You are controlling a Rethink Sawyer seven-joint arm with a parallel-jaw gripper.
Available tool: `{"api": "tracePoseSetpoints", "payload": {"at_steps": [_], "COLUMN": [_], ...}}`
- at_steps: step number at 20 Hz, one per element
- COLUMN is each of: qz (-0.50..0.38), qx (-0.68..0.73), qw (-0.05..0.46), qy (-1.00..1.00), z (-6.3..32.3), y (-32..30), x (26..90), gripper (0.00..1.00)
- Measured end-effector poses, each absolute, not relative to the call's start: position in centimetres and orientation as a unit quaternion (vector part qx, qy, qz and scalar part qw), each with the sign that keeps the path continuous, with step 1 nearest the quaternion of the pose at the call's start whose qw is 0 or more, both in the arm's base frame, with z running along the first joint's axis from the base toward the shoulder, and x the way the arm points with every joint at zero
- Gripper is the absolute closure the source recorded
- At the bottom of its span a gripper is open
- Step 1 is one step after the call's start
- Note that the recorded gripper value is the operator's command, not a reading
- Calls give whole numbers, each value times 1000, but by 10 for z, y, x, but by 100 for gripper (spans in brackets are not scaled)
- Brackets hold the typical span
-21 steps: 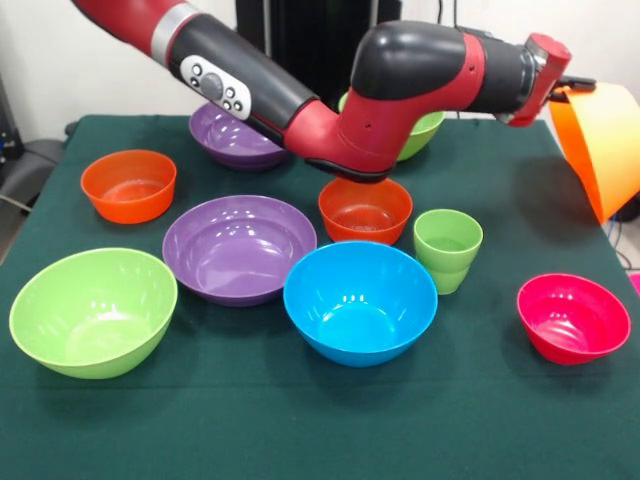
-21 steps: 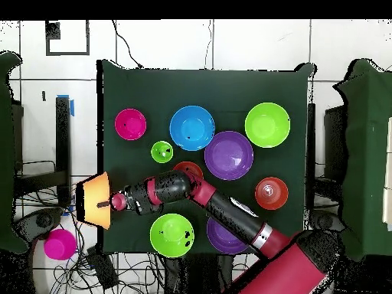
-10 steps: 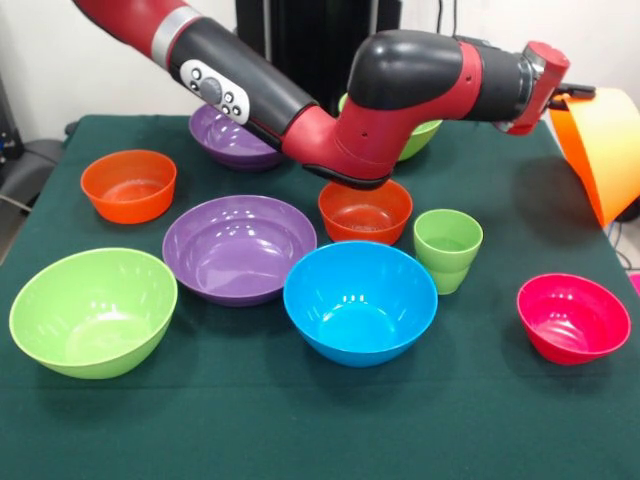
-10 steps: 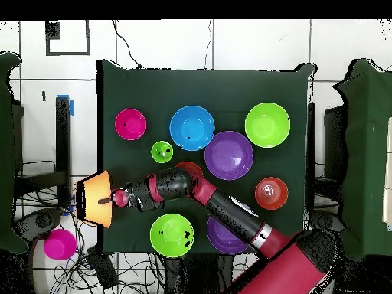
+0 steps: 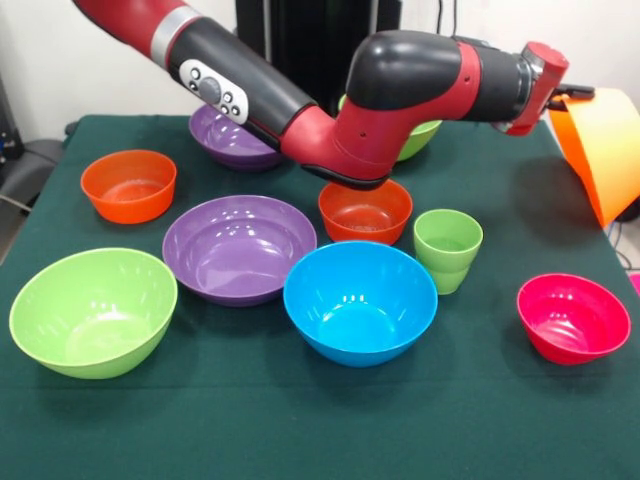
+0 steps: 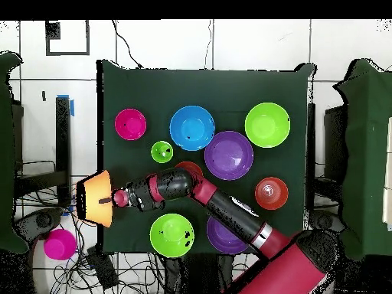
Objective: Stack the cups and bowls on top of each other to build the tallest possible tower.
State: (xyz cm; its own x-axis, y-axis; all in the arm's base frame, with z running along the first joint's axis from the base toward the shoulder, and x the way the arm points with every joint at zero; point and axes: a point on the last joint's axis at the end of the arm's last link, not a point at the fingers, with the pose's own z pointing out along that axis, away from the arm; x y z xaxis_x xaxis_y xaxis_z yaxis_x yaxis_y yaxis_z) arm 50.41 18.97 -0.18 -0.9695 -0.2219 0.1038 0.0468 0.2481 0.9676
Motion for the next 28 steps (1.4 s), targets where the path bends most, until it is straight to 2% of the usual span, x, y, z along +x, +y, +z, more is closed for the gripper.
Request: {"api": "tracePoseSetpoints", "payload": {"at_steps": [28], "qz": [-614], "qx": [52], "qw": [119], "qy": [-778], "z": [-1], "y": [181], "x": [506], "gripper": [100]}}
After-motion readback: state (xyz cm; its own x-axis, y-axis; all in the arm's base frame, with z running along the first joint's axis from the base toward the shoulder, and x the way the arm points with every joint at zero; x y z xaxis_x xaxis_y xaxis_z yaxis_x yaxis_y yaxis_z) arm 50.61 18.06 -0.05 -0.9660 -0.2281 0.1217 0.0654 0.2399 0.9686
